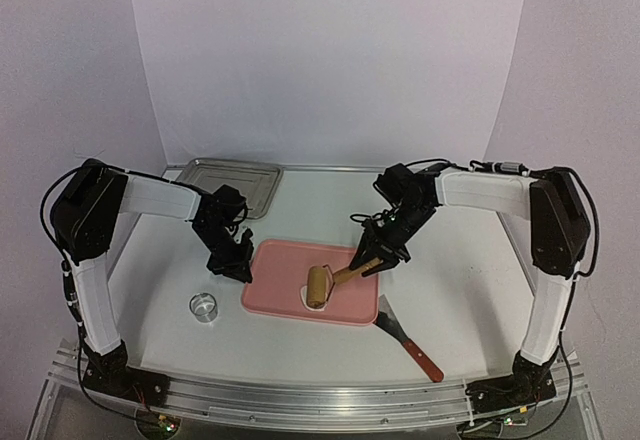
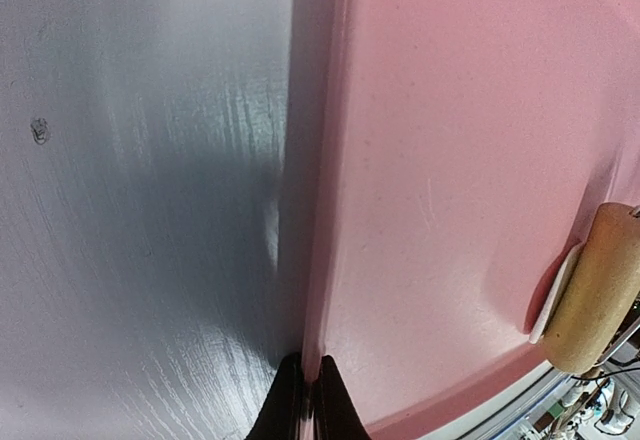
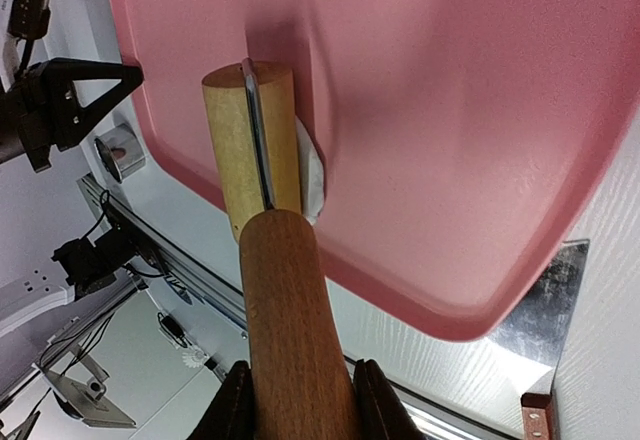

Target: Roll out the dumpling wrappers from the dough

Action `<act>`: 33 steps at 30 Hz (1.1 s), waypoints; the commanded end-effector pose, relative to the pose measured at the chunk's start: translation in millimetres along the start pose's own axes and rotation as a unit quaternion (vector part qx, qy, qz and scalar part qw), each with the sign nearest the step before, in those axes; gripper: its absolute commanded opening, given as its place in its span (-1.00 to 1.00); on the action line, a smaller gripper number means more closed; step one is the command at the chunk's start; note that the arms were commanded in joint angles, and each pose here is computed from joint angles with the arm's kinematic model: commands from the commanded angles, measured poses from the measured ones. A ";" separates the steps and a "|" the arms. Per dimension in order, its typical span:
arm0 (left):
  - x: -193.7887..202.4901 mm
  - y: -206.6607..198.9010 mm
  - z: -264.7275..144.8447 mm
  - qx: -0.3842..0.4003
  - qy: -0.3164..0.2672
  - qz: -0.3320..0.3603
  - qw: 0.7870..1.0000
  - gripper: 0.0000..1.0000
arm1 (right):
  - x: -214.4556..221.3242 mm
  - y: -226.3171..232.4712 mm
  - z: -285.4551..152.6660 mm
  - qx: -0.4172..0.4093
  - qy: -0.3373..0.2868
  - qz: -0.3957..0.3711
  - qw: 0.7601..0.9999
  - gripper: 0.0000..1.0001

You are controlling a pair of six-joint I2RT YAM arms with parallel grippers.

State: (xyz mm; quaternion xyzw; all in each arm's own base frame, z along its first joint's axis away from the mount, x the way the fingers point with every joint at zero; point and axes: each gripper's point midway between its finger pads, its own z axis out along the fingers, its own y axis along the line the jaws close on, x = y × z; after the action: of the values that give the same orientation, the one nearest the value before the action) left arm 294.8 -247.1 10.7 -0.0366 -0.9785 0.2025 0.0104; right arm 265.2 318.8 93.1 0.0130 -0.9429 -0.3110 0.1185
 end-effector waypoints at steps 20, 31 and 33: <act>4.0 15.6 6.2 -0.031 0.000 -0.041 0.999 -1.00 | 27.6 -113.4 35.0 0.222 0.067 0.078 0.969 -1.00; 1.6 15.0 6.1 -0.031 -0.002 -0.044 0.999 -1.00 | 60.3 -137.1 4.5 0.250 0.066 0.093 0.961 -1.00; 1.8 15.4 6.0 -0.031 -0.002 -0.043 0.999 -1.00 | 63.3 -140.0 8.1 0.252 0.076 0.092 0.960 -1.00</act>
State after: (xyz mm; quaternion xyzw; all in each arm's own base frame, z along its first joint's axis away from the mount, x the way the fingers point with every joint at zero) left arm 294.3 -246.9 10.5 -0.0334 -0.9788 0.2016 0.0102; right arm 257.7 308.0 86.5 0.0295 -0.9392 -0.3239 0.1099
